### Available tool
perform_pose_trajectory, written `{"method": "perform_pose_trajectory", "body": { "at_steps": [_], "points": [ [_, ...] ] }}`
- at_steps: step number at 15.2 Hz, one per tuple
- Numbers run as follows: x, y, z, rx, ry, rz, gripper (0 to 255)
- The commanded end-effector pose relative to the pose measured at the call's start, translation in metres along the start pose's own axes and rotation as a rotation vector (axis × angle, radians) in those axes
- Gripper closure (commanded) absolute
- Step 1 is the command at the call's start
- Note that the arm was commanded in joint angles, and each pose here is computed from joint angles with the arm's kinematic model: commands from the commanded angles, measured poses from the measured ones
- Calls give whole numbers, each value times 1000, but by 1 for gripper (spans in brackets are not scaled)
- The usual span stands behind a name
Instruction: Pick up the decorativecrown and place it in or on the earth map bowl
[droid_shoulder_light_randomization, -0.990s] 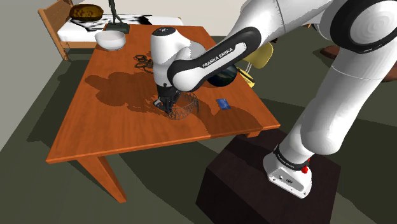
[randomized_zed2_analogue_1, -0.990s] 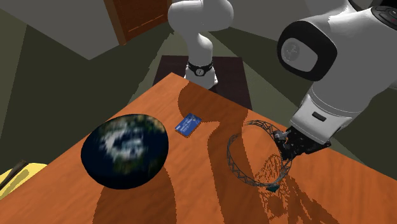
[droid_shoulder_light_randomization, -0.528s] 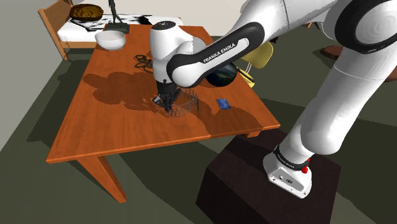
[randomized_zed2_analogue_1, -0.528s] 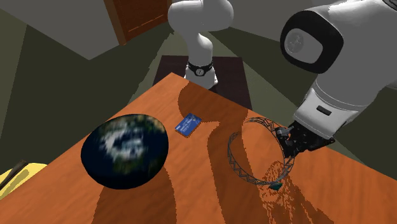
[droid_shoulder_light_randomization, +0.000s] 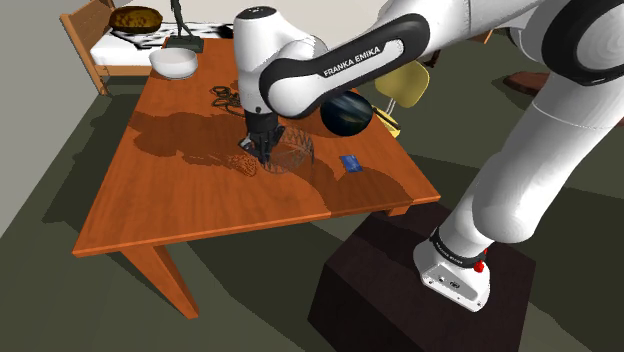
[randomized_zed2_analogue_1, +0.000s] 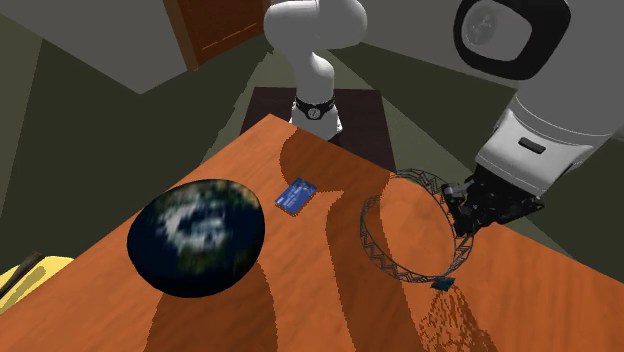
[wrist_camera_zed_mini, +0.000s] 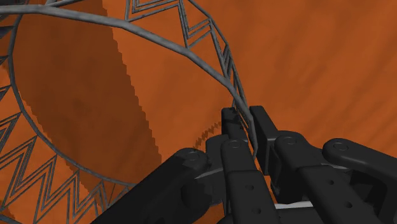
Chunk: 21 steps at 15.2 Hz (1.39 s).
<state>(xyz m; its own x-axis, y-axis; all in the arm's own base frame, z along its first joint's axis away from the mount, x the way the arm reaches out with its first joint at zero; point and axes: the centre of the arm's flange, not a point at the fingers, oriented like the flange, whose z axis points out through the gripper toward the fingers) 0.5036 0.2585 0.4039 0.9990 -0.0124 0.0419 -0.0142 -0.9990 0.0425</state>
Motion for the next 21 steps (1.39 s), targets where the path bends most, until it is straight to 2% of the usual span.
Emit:
{"method": "perform_pose_trajectory", "body": {
  "at_steps": [1,21],
  "points": [
    [-1,-1,-11,0,0,0,255],
    [4,4,-117,0,0,0,255]
  ]
}}
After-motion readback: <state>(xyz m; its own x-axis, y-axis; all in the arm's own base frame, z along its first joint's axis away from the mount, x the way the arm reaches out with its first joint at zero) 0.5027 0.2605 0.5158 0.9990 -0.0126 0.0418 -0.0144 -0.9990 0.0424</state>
